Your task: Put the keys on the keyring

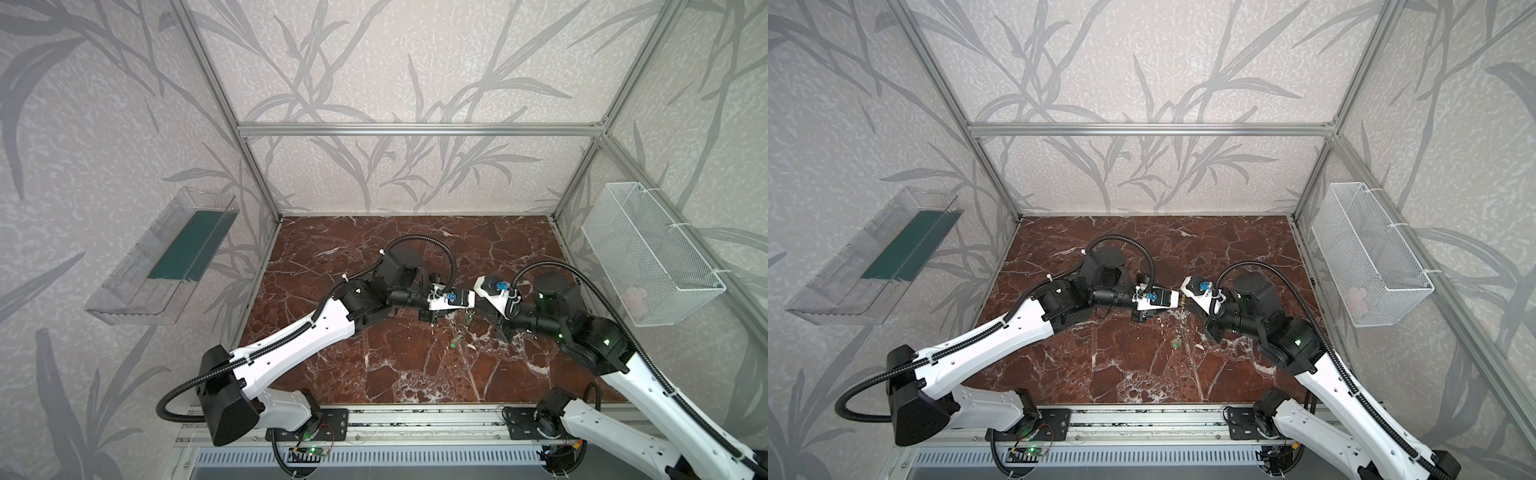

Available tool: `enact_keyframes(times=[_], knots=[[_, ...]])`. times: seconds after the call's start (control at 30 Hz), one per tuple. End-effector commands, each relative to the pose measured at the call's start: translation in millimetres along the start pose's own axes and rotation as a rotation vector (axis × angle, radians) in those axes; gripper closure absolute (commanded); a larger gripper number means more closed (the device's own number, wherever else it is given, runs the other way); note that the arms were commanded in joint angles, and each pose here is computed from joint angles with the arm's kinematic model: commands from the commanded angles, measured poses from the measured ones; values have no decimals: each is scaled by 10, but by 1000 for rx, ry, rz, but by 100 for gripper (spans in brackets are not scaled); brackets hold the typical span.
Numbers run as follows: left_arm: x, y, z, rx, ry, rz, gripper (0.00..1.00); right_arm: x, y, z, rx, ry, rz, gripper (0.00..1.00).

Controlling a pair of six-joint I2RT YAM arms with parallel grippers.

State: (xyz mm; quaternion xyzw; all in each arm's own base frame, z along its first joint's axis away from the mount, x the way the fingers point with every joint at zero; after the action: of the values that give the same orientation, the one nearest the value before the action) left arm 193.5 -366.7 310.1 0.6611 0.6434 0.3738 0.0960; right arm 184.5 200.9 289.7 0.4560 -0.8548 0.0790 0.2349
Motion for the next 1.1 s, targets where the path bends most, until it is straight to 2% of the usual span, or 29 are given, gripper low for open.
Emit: enact_keyframes(times=[0.0, 0.3, 0.43, 0.53, 0.63, 0.73, 0.83, 1.07], knots=[[-17, 51, 5, -38, 39, -8, 77, 91, 41, -156, 10, -43, -10, 100], [-73, 60, 9, -36, 53, 7, 81, 91, 56, -165, 12, -52, -19, 100], [-104, 41, 31, -35, 58, 18, 89, 105, 60, -195, 17, -66, -19, 100], [-125, 8, 44, -32, 54, 35, 99, 111, 60, -210, 22, -77, -18, 100], [-140, 4, 56, -20, 51, 36, 100, 126, 27, -200, 28, -83, 7, 100], [-116, 51, 51, 29, 17, 13, 100, 177, -78, -149, 36, -92, 83, 86], [-65, 134, 27, 81, -43, -35, 100, 202, -153, -87, 31, -110, 134, 77], [78, 322, -80, 189, -179, -121, 100, 190, -167, -66, -31, -178, 136, 71]])
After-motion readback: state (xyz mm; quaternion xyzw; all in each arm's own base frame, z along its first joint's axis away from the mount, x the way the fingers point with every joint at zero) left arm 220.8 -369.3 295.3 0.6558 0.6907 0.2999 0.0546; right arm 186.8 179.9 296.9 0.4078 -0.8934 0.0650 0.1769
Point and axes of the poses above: each gripper's point midway between its finger pads, its own x axis back along the fingers, its own y axis along the line the jaws close on, z = x × y, the point moved 1 cm from there along x, back along the fingers, and after that the axes turned 11 degrees about -x, right-handed, at the moved point
